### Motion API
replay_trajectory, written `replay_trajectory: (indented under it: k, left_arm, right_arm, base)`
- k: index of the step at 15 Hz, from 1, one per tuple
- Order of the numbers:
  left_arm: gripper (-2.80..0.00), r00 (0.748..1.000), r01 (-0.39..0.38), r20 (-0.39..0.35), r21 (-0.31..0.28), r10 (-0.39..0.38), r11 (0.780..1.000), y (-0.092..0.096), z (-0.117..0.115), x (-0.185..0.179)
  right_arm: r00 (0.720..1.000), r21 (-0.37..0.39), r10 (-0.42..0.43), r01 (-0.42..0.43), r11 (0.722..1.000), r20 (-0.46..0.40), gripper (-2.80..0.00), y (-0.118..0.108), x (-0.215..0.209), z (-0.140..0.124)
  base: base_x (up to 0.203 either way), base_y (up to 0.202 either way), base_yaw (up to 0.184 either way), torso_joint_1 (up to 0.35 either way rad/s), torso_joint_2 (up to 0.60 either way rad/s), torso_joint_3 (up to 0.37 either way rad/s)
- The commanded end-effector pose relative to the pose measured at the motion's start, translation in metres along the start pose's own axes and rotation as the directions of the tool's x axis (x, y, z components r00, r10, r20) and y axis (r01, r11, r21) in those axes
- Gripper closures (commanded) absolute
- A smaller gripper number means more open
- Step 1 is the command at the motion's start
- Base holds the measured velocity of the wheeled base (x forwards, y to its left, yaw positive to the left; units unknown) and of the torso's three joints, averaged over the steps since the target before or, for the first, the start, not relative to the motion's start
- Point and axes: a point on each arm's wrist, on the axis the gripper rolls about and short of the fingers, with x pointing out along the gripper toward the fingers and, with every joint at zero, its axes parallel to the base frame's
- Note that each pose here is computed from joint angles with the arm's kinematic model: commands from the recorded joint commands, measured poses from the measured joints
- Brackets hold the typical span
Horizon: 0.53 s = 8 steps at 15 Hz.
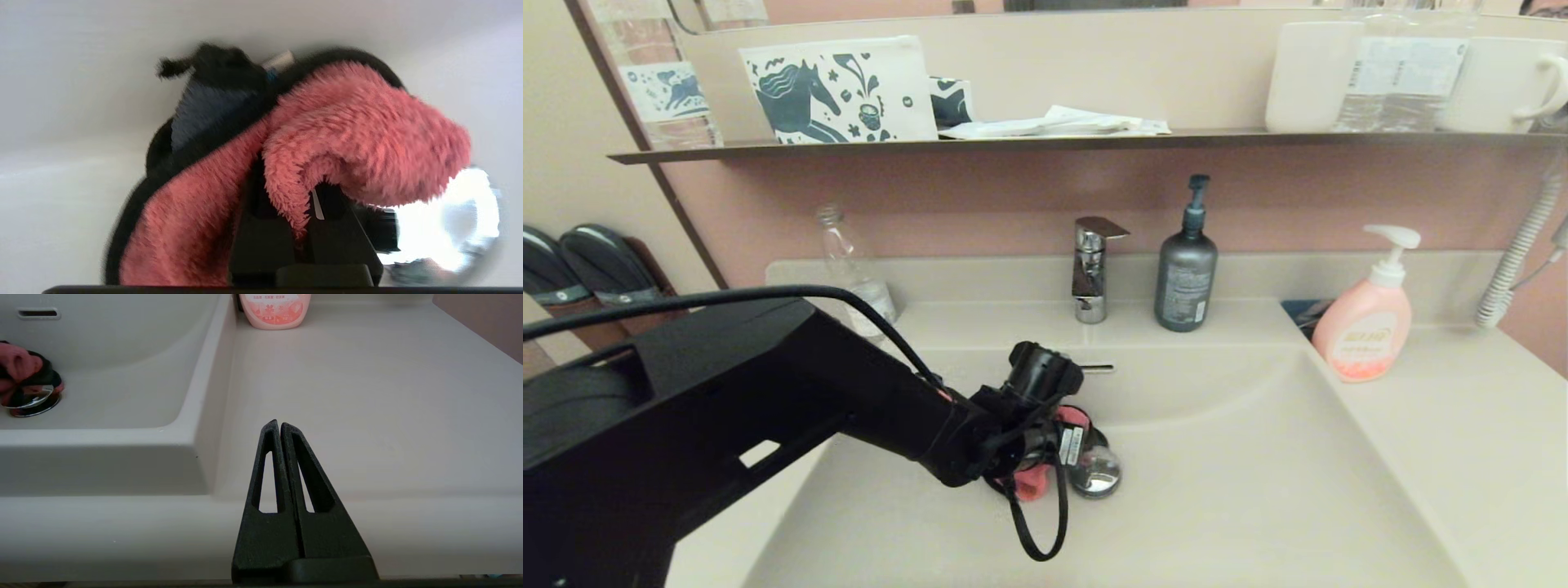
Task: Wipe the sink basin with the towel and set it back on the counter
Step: Wipe the sink
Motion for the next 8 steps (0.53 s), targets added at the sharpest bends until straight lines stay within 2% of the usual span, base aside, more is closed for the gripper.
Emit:
replay_trajectory:
  k: [1,6,8]
  left_arm:
    - [0.0,1.0,0.022,0.009,0.016,-0.023,1.0,-0.019,-0.001,-0.002]
    - [0.0,0.995,0.05,0.085,-0.006,-0.049,0.999,-0.058,0.006,-0.017]
    - [0.0,0.993,0.065,0.1,-0.011,-0.064,0.998,-0.069,0.009,-0.021]
  right_arm:
    - [1.0,0.0,0.0,0.0,1.0,-0.001,0.0,0.0,0.0,0.0]
    - [1.0,0.001,0.0,0.0,1.0,-0.001,0.0,0.0,0.0,0.0]
    - [1.0,0.001,0.0,0.0,1.0,-0.001,0.0,0.0,0.0,0.0]
  base:
    - [0.0,0.0,0.0,0.0,0.0,0.0]
    - [0.0,0.0,0.0,0.0,0.0,0.0]
    - [0.0,0.0,0.0,0.0,0.0,0.0]
